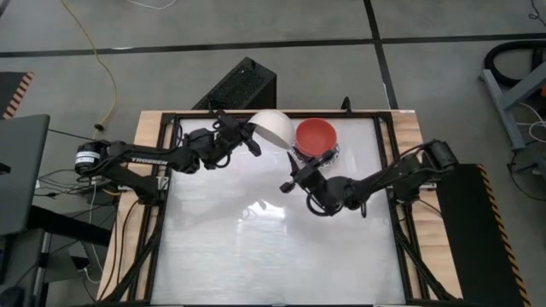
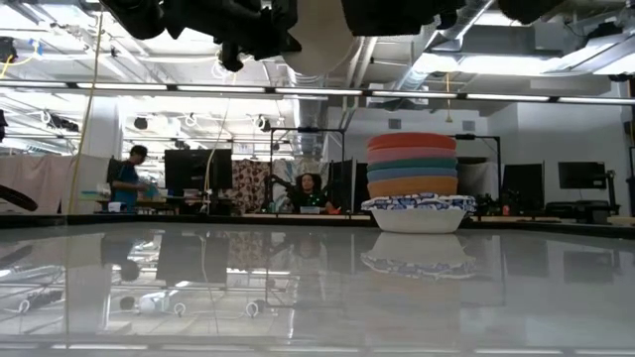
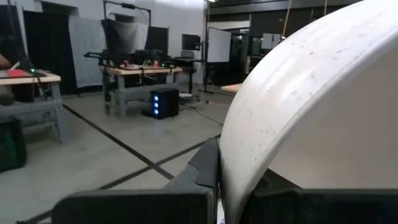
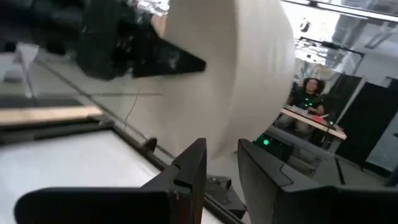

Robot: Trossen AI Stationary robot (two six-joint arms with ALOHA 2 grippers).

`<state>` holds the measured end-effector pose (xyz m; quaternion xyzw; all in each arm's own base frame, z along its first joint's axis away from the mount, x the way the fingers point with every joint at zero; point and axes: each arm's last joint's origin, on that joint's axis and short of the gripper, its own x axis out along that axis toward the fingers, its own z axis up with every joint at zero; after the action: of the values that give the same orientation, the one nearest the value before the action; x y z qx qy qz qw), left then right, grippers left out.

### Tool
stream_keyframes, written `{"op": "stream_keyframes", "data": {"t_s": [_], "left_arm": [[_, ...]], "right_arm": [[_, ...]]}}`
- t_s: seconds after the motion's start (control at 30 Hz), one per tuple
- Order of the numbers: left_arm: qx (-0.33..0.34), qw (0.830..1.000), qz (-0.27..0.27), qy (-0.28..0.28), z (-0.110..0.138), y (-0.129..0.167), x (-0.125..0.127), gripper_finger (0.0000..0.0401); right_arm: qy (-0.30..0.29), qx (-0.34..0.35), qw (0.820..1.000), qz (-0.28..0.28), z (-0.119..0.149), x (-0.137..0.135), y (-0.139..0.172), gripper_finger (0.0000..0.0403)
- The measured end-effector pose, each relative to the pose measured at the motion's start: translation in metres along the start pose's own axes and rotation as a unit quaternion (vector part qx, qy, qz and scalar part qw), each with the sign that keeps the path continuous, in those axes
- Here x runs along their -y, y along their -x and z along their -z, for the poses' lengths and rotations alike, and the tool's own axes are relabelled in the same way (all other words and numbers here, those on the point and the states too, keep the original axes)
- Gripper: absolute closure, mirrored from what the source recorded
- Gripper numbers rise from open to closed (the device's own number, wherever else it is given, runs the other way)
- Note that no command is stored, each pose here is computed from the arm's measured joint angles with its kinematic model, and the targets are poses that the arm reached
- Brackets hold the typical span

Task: Nest bowls inside each other
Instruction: Stack the white bowl into the orange bowl

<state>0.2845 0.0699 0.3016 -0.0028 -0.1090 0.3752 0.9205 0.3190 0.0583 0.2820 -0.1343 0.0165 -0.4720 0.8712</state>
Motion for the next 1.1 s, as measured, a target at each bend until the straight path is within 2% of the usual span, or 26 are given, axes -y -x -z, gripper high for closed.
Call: {"op": "stream_keyframes", "data": {"t_s": [0.23,0.73,0.87,0.97,1.03,1.1], "left_arm": [[0.005,1.000,-0.013,0.001,-0.001,0.000,-0.001,0.0401],[0.006,0.999,-0.020,0.037,-0.001,-0.001,-0.002,0.0401],[0.007,0.998,-0.018,0.056,-0.002,-0.001,-0.002,0.0401],[0.005,0.998,-0.017,0.066,-0.001,-0.001,-0.002,0.0400],[-0.003,0.998,-0.015,0.065,0.000,0.000,-0.002,0.0398],[-0.012,0.998,-0.005,0.056,0.003,0.000,-0.001,0.0390]], "right_arm": [[-0.059,0.036,0.998,0.009,-0.001,0.004,-0.013,0.0292],[-0.101,0.060,0.992,0.035,-0.006,0.017,-0.044,0.0300],[-0.104,0.061,0.992,0.044,-0.010,0.019,-0.048,0.0324],[-0.105,0.056,0.991,0.054,-0.010,0.021,-0.050,0.0361],[-0.103,0.049,0.992,0.061,-0.009,0.021,-0.050,0.0386],[-0.102,0.044,0.992,0.065,-0.008,0.021,-0.051,0.0391]]}}
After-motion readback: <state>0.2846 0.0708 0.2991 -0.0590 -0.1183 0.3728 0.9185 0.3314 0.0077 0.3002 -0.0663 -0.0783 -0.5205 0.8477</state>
